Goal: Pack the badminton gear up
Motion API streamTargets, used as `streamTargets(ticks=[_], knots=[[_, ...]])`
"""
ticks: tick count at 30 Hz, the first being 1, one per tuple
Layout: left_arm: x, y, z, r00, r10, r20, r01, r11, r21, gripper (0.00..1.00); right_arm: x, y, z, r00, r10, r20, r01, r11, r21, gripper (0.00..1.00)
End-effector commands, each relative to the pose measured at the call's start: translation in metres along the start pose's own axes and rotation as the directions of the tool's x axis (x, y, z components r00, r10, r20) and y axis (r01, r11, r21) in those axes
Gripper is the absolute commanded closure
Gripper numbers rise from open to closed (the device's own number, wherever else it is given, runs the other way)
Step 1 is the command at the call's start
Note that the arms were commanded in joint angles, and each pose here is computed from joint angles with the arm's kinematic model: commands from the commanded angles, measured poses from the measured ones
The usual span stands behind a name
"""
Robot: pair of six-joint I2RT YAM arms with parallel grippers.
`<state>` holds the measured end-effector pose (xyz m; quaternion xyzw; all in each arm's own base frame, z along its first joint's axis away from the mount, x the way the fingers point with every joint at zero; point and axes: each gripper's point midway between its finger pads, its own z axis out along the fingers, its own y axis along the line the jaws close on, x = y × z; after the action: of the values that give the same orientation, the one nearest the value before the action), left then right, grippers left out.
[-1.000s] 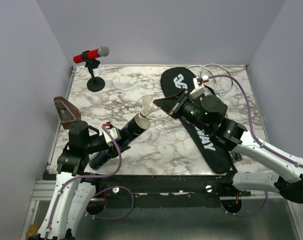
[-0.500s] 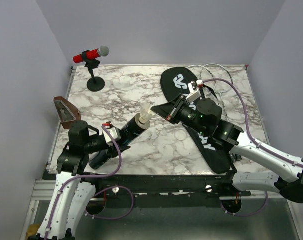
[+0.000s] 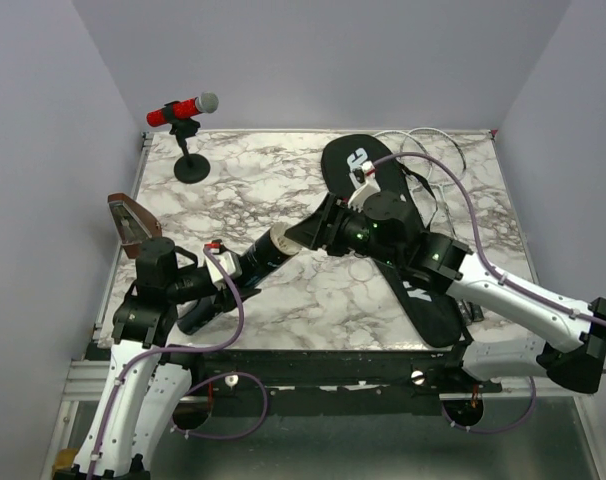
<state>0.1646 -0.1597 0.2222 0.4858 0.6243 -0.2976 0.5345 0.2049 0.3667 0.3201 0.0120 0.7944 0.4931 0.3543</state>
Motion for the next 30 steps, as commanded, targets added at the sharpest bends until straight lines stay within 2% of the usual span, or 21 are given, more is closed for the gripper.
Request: streamTargets(ticks=[1, 5, 8, 14, 22, 26, 30], knots=[[-0.016, -0.002, -0.003, 0.997, 0.076, 0.035, -0.077, 0.997, 0.019, 0.68, -0.024, 0.000, -0.038, 0.991, -0.125, 0.044, 0.121, 0.989, 0.085, 0.31], [-0.015, -0.007, -0.004, 0.995, 0.089, 0.035, -0.091, 0.995, 0.043, 0.68, -0.039, 0.010, -0.054, 0.983, -0.171, 0.068, 0.165, 0.983, 0.086, 0.27], [-0.016, -0.011, -0.005, 0.995, 0.095, 0.038, -0.097, 0.993, 0.062, 0.68, -0.033, 0.014, -0.048, 0.981, -0.194, 0.013, 0.193, 0.977, 0.088, 0.30], [-0.020, -0.013, -0.009, 0.990, 0.137, 0.034, -0.139, 0.988, 0.065, 0.67, -0.008, 0.009, -0.028, 0.957, -0.255, -0.140, 0.268, 0.960, 0.083, 0.30], [-0.019, -0.017, -0.010, 0.988, 0.151, 0.031, -0.153, 0.985, 0.079, 0.67, 0.012, 0.013, -0.025, 0.920, -0.301, -0.251, 0.313, 0.950, 0.009, 0.30], [-0.021, -0.016, -0.011, 0.987, 0.155, 0.033, -0.157, 0.985, 0.077, 0.67, 0.013, 0.011, -0.028, 0.913, -0.310, -0.265, 0.326, 0.945, 0.015, 0.30], [-0.018, -0.018, -0.011, 0.988, 0.154, 0.027, -0.155, 0.985, 0.080, 0.67, -0.002, 0.017, -0.042, 0.917, -0.334, -0.220, 0.347, 0.937, 0.026, 0.30]])
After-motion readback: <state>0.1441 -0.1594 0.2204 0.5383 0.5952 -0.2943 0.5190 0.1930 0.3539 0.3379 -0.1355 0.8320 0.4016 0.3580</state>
